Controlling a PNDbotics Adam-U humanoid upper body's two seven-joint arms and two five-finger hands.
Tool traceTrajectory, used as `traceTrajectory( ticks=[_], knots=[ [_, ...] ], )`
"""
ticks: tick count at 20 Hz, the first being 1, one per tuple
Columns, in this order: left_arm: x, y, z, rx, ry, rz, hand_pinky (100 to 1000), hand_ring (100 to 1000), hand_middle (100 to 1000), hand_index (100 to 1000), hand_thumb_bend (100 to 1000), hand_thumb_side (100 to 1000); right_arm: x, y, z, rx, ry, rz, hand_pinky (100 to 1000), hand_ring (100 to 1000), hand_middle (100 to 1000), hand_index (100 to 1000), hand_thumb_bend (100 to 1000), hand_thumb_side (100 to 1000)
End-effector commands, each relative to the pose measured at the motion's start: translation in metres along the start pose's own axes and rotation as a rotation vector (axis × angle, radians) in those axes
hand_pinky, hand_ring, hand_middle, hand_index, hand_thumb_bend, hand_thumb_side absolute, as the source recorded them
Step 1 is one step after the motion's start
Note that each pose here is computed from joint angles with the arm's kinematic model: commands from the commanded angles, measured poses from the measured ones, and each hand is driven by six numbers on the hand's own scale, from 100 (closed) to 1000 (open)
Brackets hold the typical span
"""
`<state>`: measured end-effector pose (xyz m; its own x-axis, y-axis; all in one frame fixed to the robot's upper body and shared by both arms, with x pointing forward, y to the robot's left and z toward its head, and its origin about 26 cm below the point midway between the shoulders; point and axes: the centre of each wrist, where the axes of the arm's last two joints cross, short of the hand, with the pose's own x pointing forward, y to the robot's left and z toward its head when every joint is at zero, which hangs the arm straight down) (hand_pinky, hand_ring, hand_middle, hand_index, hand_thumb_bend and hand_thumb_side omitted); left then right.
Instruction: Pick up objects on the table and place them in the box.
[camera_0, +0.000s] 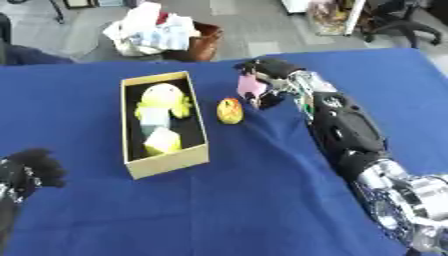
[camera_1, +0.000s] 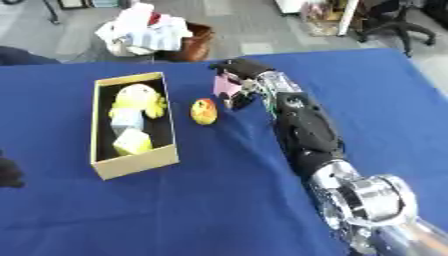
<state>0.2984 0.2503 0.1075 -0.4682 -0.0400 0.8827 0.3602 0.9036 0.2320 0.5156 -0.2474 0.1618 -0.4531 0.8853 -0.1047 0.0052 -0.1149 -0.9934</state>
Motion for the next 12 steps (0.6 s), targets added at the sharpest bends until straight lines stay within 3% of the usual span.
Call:
traceTrajectory(
  ticks=[1, 5, 8, 9, 12],
  knots=[
    [0.0087, 0.0038, -0.0038, -0.014, -0.028, -0.022, 639, 657, 627, 793, 100, 814, -0.0019, -0.0088, -0.0006, -0.037, -0.001, 0.049, 780, 808, 816, 1000, 100, 175],
    [0.0087, 0.0036, -0.0039, -0.016, -0.029, -0.020, 639, 657, 627, 793, 100, 814, -0.0009, -0.0076, -0.0010, -0.051, -0.003, 0.069, 712, 734, 733, 1000, 100, 173],
    [0.0088, 0.0035, -0.0041, -0.016, -0.030, -0.020, 639, 657, 627, 793, 100, 813, -0.0008, -0.0055, -0.0008, -0.056, -0.007, 0.073, 652, 668, 678, 948, 100, 169],
    [0.0088, 0.0036, -0.0041, -0.016, -0.030, -0.019, 640, 657, 627, 793, 100, 813, -0.0008, -0.0045, -0.0007, -0.055, -0.008, 0.073, 655, 673, 682, 952, 100, 170],
    [0.0088, 0.0035, -0.0040, -0.017, -0.030, -0.018, 640, 657, 627, 793, 100, 814, -0.0006, -0.0036, -0.0007, -0.058, -0.010, 0.071, 730, 773, 815, 1000, 100, 171]
  ],
)
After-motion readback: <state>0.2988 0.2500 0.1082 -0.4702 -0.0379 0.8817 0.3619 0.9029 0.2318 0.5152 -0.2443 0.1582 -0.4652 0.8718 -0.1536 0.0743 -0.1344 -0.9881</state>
